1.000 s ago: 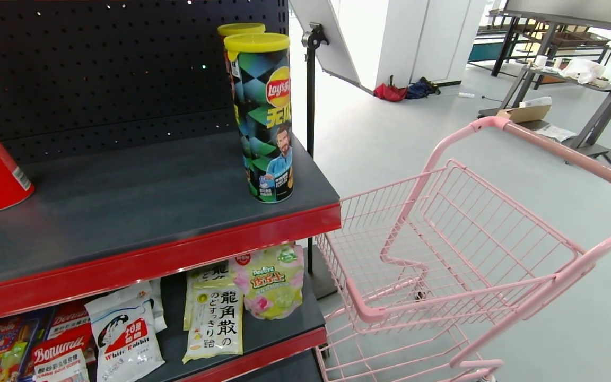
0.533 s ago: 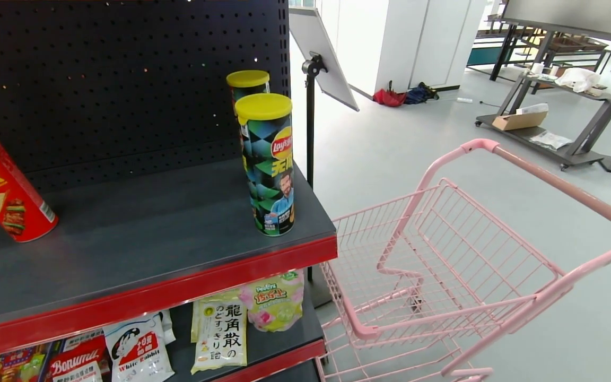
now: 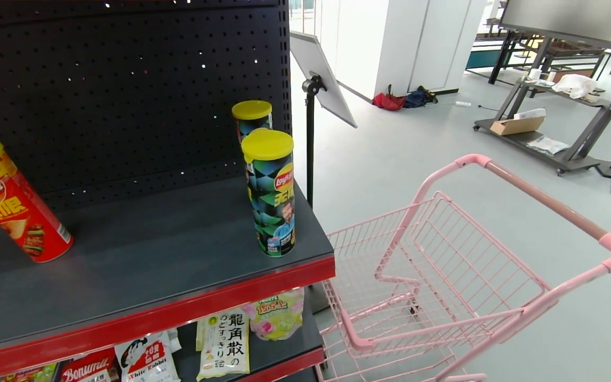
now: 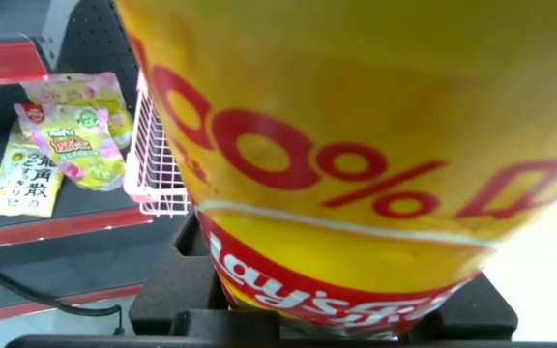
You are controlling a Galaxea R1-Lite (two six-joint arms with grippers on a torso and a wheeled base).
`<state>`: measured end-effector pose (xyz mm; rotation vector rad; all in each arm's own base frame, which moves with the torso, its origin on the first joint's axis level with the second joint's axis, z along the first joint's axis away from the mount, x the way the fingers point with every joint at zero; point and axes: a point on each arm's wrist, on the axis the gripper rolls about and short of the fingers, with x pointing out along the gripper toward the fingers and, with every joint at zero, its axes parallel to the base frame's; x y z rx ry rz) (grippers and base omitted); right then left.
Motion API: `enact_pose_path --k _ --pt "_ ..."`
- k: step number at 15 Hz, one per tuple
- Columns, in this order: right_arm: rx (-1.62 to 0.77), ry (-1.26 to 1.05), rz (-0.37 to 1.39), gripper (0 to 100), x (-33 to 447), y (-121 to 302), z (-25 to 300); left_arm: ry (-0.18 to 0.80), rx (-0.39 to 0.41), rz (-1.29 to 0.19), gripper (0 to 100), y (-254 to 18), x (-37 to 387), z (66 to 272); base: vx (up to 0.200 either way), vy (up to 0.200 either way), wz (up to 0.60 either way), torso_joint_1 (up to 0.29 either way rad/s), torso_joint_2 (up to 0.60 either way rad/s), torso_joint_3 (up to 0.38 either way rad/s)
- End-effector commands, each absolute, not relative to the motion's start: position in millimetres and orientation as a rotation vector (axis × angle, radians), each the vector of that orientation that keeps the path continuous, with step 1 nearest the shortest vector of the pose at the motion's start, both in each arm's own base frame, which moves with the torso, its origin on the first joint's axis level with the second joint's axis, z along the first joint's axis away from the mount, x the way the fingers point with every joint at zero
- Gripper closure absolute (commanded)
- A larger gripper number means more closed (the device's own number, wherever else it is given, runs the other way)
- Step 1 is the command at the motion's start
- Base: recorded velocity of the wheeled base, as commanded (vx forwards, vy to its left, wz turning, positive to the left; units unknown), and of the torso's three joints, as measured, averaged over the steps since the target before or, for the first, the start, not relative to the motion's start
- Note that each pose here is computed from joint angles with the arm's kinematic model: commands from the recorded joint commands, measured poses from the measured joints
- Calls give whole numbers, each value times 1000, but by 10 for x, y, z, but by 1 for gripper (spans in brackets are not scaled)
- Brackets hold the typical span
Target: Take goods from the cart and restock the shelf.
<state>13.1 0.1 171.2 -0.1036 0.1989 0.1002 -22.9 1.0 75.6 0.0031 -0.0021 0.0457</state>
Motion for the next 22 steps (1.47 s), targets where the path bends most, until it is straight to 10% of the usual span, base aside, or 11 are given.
enact_pose_path --k 1,22 --pt "-106 210 104 100 167 9 1733 -1 3 46 0 10 -228 756 0 0 0 159 -373 -217" --pt "-87 112 180 100 -132 -38 1364 -1 3 44 0 10 -228 756 0 19 229 31 -62 -36"
